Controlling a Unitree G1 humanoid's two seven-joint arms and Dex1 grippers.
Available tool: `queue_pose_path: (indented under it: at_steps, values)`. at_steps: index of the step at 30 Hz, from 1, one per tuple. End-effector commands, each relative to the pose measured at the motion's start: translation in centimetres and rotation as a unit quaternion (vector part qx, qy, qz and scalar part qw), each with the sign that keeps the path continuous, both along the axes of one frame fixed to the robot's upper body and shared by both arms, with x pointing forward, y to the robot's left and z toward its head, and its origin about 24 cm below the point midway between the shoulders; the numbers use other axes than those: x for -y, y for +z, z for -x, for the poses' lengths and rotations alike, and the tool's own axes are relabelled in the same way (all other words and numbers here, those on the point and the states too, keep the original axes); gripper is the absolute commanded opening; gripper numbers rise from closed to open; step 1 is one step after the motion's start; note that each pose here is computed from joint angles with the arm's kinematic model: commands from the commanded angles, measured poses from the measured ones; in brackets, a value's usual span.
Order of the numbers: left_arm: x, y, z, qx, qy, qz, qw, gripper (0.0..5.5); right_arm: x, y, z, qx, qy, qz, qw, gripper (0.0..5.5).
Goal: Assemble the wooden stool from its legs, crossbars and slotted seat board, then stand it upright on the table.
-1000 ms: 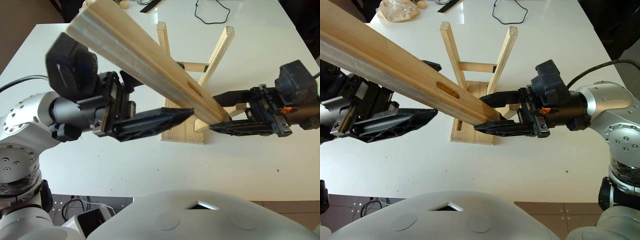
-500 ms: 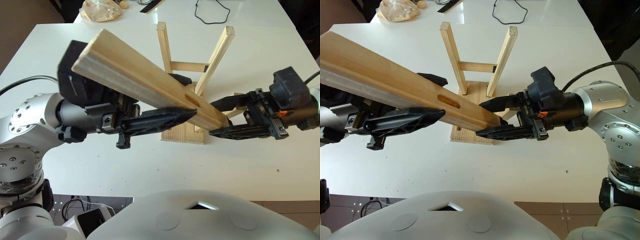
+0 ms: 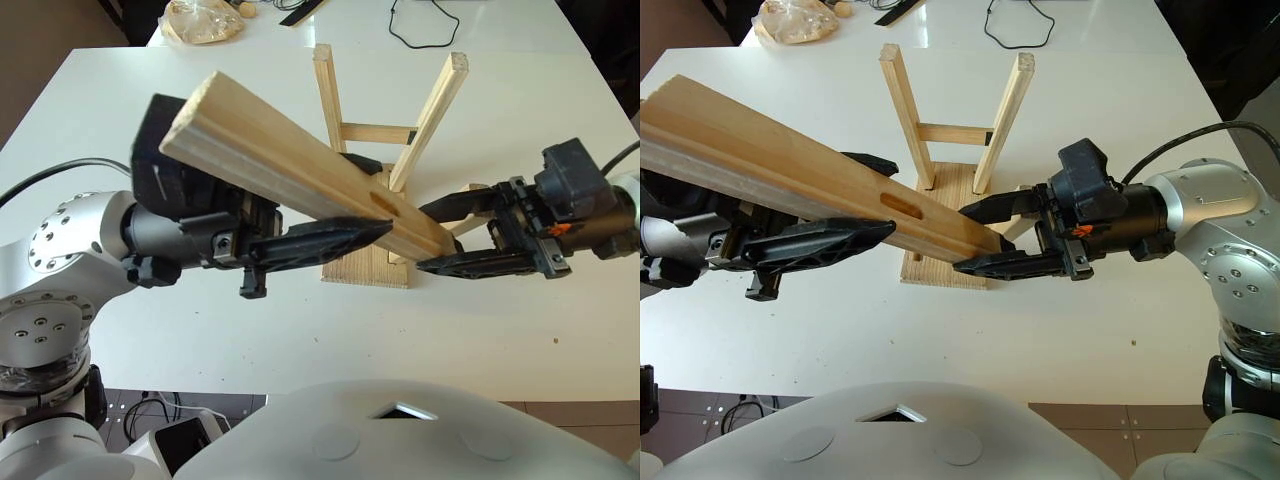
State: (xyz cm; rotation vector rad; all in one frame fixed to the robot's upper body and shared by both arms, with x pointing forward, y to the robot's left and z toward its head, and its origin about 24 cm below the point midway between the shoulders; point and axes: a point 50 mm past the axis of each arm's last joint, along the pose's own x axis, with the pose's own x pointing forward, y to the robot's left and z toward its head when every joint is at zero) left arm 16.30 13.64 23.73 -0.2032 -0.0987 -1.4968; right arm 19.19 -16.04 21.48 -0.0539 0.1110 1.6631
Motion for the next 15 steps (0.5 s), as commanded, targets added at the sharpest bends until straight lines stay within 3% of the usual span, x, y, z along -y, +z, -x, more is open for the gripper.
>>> queue_pose_path:
  at_steps: [1,6,15]
  values:
    - [0.1,-0.1,0.3,-0.004,-0.015,-0.004,1.0,2.06,0.4,0.4,0.3,-0.015,0.009,-0.008,1.0,3.11]
    - [-0.4,0.2,0.4,-0.003,-0.007,0.003,1.0,2.06,0.6,1.1,-0.5,-0.008,-0.026,-0.03,0.999,3.9]
    - [-4.3,3.0,1.1,0.037,0.067,-0.02,0.997,2.05,4.0,3.1,-2.7,-0.014,-0.14,-0.098,0.985,3.95]
